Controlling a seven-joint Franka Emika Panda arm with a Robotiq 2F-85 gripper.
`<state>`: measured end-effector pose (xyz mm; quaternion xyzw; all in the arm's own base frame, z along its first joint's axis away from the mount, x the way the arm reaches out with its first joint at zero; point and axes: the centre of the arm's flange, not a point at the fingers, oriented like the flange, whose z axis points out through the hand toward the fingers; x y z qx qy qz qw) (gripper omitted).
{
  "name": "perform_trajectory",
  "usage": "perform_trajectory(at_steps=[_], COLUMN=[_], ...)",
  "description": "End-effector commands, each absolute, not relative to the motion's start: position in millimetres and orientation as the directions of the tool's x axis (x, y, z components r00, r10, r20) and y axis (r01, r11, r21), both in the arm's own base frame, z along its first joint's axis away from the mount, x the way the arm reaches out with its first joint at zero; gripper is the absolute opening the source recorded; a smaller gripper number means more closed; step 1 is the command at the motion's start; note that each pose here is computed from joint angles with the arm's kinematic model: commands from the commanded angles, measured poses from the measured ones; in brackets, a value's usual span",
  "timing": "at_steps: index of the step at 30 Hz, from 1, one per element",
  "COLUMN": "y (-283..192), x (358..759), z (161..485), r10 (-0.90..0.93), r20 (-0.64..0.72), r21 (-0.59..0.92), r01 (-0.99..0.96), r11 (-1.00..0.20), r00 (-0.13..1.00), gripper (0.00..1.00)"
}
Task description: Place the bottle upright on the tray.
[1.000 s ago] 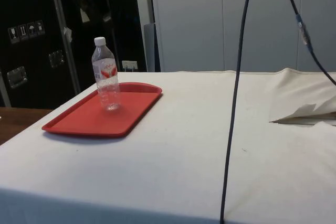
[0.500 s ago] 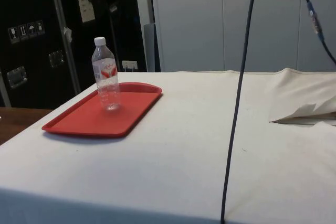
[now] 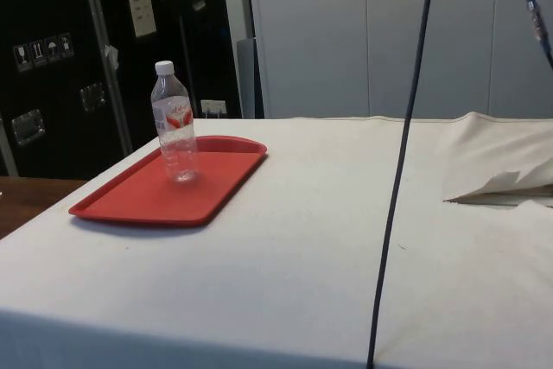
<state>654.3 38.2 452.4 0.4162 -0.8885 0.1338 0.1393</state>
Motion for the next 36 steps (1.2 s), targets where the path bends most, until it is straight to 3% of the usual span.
perform_trajectory(at_steps=[1,36], y=[39.6,39.7], x=[650.8,586.4], z=[455.3,464.5], r10=[-0.704,-0.680], r20=[0.343,0.332], r21=[-0.138,-0.113], r01=[-0.775,-0.743], r11=[0.617,0.660], r00=[-0.621,-0.654], gripper=[1.00,1.00])
